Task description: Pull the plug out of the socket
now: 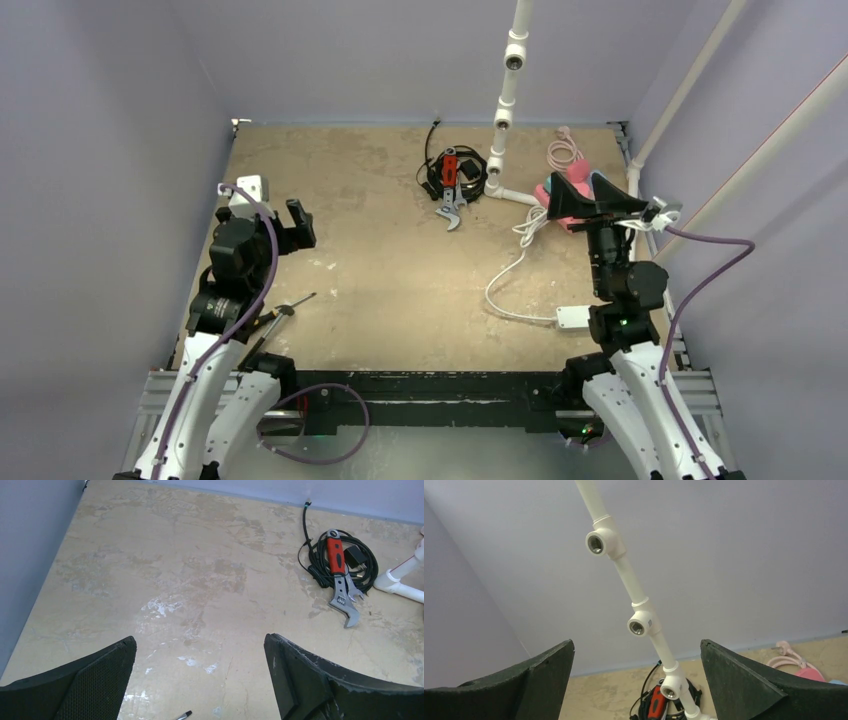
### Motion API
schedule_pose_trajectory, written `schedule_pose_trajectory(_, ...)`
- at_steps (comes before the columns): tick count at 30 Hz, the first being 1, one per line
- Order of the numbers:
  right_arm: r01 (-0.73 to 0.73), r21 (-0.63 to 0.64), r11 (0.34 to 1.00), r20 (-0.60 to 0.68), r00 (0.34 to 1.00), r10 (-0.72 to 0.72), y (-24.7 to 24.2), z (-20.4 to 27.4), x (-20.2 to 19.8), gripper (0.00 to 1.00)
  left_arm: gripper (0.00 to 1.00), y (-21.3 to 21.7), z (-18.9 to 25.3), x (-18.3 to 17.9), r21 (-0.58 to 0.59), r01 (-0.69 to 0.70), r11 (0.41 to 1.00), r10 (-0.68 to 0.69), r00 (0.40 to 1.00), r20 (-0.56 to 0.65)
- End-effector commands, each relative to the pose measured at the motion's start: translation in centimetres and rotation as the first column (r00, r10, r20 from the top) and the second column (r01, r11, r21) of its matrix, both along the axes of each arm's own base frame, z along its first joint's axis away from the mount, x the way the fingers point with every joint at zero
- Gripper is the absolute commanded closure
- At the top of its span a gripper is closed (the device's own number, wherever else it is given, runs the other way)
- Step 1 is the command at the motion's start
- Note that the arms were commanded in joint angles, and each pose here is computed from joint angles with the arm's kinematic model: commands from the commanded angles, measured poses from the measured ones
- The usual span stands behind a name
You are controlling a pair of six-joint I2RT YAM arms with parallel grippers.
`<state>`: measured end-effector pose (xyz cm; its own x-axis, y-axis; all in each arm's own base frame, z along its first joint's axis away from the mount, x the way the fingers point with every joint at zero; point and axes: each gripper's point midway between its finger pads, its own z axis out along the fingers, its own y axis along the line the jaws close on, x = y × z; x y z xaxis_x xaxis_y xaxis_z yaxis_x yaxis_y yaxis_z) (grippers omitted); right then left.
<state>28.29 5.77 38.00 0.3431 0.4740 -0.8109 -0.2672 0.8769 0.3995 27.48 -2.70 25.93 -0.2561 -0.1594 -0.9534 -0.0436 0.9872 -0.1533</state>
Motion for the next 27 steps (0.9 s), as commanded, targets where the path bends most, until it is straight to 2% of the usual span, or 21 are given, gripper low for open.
schedule_pose_trajectory(1, 0.024, 0.026, 0.999, 0.023, 0.999, -0.025, -0.6, 0.7, -0.2, 0.01, 0.01, 0.9, 0.9, 0.0, -0.013, -0.060, 0.998, 0.060, 0.998, 0.019)
schedule_pose_trajectory(8, 0.091, 0.049, 0.995, -0.028, 0.996, -0.089, -1.7, 0.2, 0.7, 0.01, 0.01, 0.8, 0.8, 0.0, -0.013, -0.053, 0.999, 0.053, 0.998, 0.014)
schedule_pose_trajectory(10, 0.084, 0.083, 0.993, -0.051, 0.995, -0.080, -1.7, 0.0, 0.8, 0.01, 0.01, 0.6, 0.7, 0.0, -0.014, -0.042, 0.999, 0.042, 0.999, 0.010)
schedule_pose_trajectory(13, 0.155, 0.154, 0.976, -0.085, 0.986, -0.143, -3.2, -0.2, 0.8, 0.01, 0.01, 0.4, 0.6, 0.1, -0.014, -0.028, 1.000, 0.028, 1.000, 0.005)
schedule_pose_trajectory(16, 0.110, 0.088, 0.990, -0.097, 0.990, -0.101, -2.0, -0.1, 1.3, 0.01, 0.01, 0.1, 0.2, 0.2, -0.015, -0.017, 1.000, 0.017, 1.000, -0.010)
schedule_pose_trajectory(20, 0.059, -0.019, 0.998, -0.216, 0.975, -0.062, -0.4, -1.7, 3.9, 0.01, 0.01, -0.2, -0.1, 0.1, -0.020, 0.000, 1.000, -0.001, 1.000, -0.017)
schedule_pose_trajectory(23, 0.027, -0.029, 0.999, -0.347, 0.937, -0.035, 0.6, -4.3, 5.9, 0.01, 0.01, -0.4, 0.0, 0.1, -0.021, 0.011, 1.000, -0.011, 1.000, -0.016)
schedule_pose_trajectory(27, 0.138, -0.010, 0.990, -0.521, 0.845, -0.123, -0.7, -9.1, 7.8, 0.01, 0.01, -0.7, 0.0, 0.0, -0.024, 0.026, 0.999, -0.027, 1.000, -0.014)
